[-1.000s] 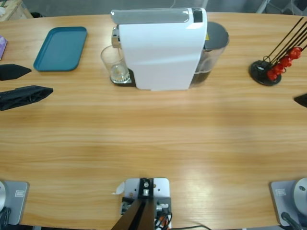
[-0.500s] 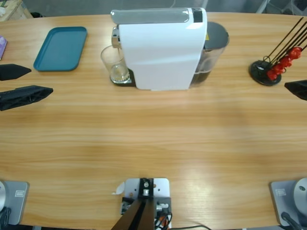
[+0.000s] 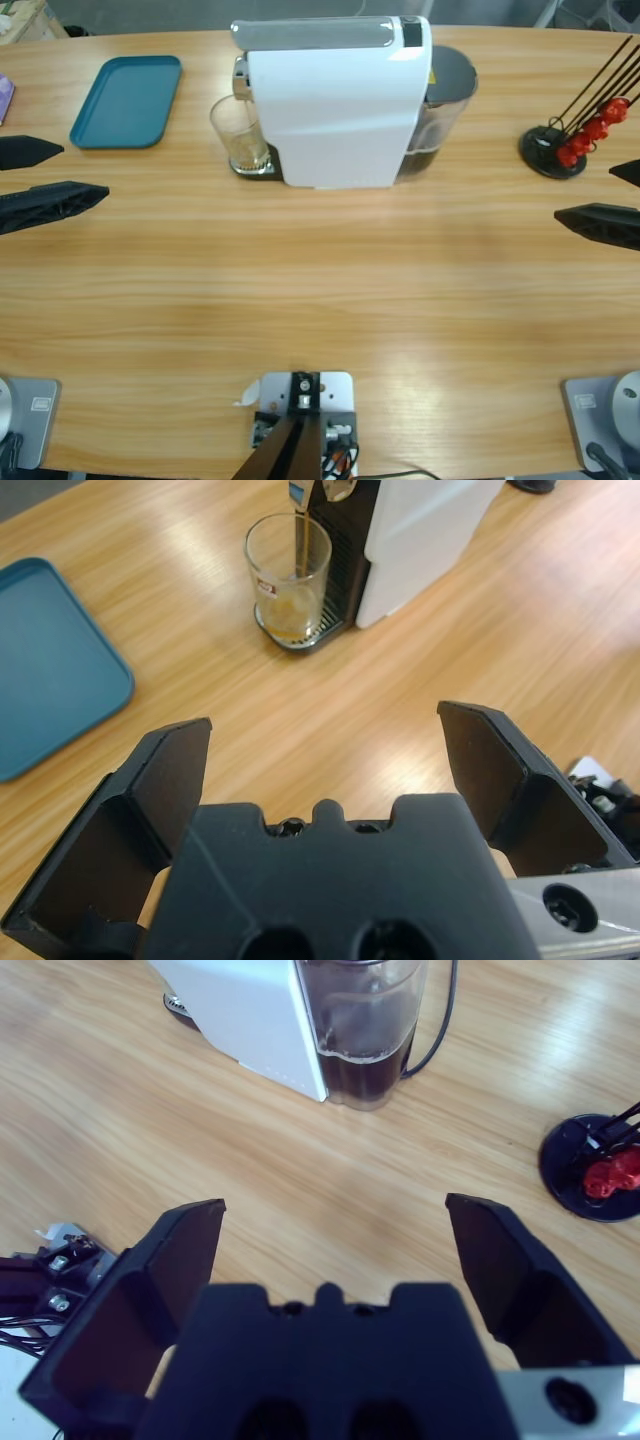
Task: Pour coffee
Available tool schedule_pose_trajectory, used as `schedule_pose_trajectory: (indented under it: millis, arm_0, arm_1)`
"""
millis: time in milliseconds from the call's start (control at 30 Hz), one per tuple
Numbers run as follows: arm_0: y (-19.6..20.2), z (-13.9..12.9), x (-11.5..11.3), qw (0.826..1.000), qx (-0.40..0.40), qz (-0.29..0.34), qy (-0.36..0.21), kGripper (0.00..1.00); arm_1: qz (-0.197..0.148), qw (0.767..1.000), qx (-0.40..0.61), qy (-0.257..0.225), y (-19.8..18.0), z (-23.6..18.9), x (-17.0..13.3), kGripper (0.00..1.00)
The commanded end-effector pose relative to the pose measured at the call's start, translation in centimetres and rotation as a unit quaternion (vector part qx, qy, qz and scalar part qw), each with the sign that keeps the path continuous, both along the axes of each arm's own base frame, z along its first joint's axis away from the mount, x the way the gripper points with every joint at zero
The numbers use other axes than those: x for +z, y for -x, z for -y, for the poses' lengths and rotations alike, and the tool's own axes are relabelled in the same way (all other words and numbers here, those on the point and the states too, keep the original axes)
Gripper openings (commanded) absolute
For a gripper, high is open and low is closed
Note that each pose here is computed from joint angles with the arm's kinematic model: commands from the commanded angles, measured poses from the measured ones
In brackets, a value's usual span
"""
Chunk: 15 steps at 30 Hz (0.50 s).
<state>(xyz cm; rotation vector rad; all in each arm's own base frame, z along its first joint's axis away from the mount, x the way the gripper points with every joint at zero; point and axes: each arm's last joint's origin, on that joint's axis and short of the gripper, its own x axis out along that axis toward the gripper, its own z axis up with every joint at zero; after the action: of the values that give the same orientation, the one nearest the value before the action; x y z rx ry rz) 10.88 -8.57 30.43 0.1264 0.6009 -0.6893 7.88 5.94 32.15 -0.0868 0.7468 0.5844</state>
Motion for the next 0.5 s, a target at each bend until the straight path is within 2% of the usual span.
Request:
schedule_pose_trajectory:
  millis: [33, 233, 500]
  arm_0:
    - [-0.57, 0.62, 0.78, 1.0, -0.015, 0.007, -0.007, 0.996]
    - [-0.86, 0.93, 0.3, 1.0, -0.025, -0.004, -0.015, 0.996]
    - [-0.86, 0.9, 0.92, 1.0, -0.024, 0.006, -0.01, 0.996]
  arm_1:
    - [-0.01, 1.0, -0.004, 0.011, -0.54, -0.24, 0.0, 1.0]
    - [-0.007, 1.0, -0.006, 0.007, -0.19, 0.0, 0.08, 1.0]
    - [-0.005, 1.0, -0.006, 0.005, -0.11, 0.07, 0.13, 1.0]
